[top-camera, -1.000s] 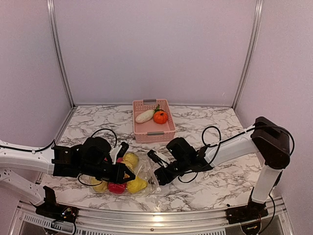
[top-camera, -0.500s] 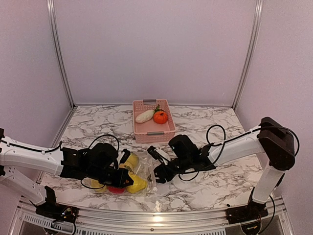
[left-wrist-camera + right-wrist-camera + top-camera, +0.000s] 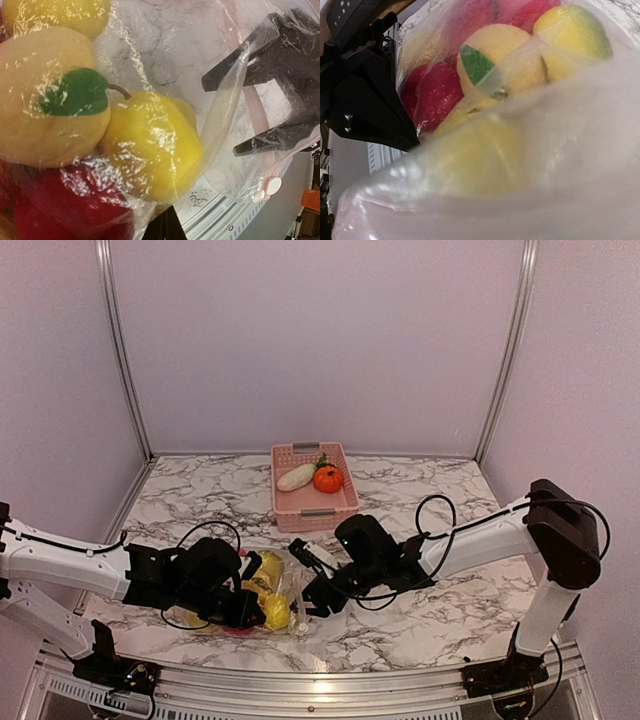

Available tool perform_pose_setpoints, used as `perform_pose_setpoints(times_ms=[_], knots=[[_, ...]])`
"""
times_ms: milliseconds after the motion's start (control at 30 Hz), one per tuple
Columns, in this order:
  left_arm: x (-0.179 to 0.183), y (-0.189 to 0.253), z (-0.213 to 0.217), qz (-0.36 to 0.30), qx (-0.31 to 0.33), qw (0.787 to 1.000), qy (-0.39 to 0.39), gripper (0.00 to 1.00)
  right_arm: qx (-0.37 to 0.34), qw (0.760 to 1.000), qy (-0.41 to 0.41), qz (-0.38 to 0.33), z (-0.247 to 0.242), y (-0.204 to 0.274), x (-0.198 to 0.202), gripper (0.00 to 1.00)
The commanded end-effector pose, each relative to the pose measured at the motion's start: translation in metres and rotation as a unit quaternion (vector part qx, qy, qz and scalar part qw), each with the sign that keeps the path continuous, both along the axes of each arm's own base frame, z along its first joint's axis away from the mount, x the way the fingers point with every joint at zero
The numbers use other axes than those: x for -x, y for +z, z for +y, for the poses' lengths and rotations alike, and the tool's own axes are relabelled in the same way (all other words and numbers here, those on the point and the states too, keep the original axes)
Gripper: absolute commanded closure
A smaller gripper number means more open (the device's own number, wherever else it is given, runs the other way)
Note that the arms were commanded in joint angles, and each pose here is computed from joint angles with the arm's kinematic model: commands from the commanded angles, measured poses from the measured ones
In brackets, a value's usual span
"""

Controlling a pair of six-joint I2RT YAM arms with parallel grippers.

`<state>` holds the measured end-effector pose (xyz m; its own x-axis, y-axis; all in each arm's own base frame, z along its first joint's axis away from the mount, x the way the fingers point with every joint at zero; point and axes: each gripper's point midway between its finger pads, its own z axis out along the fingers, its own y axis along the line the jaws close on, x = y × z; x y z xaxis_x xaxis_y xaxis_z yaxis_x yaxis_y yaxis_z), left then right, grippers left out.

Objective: Open the zip-top bag and remove the fake food
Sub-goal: Pick up the fake fruit from the zipper food storage bag.

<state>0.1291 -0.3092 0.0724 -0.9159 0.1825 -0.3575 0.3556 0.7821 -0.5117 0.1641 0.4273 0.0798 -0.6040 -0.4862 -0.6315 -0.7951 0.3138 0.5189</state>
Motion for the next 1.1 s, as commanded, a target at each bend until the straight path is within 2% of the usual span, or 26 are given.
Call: perform_pose_setpoints(times_ms=[0,200,467,800,1067], knots=[[0.0,-0.013,0.008,0.003,-0.032,0.999,0.008,1.0,-0.006,1.0,0.004,-0.013,0.009,0.002,-0.002,0.47],[-0.009,-0.013,0.003,-0.008,-0.039,0.999,0.02,1.0,0.028,0.999,0.019,-0.032,0.006,-0.011,0.012,0.43],[-0.021,-0.019,0.009,-0.01,-0.059,0.998,0.033,1.0,0.05,0.998,0.001,-0.039,-0.014,-0.023,0.016,0.42],[-0.025,-0.017,0.014,-0.013,-0.062,0.997,0.035,1.0,0.009,0.995,-0.041,-0.093,-0.001,0.012,-0.008,0.42],[-0.024,-0.015,0.022,-0.012,-0.063,0.997,0.04,1.0,-0.001,0.993,-0.039,-0.115,0.013,0.011,-0.018,0.42]])
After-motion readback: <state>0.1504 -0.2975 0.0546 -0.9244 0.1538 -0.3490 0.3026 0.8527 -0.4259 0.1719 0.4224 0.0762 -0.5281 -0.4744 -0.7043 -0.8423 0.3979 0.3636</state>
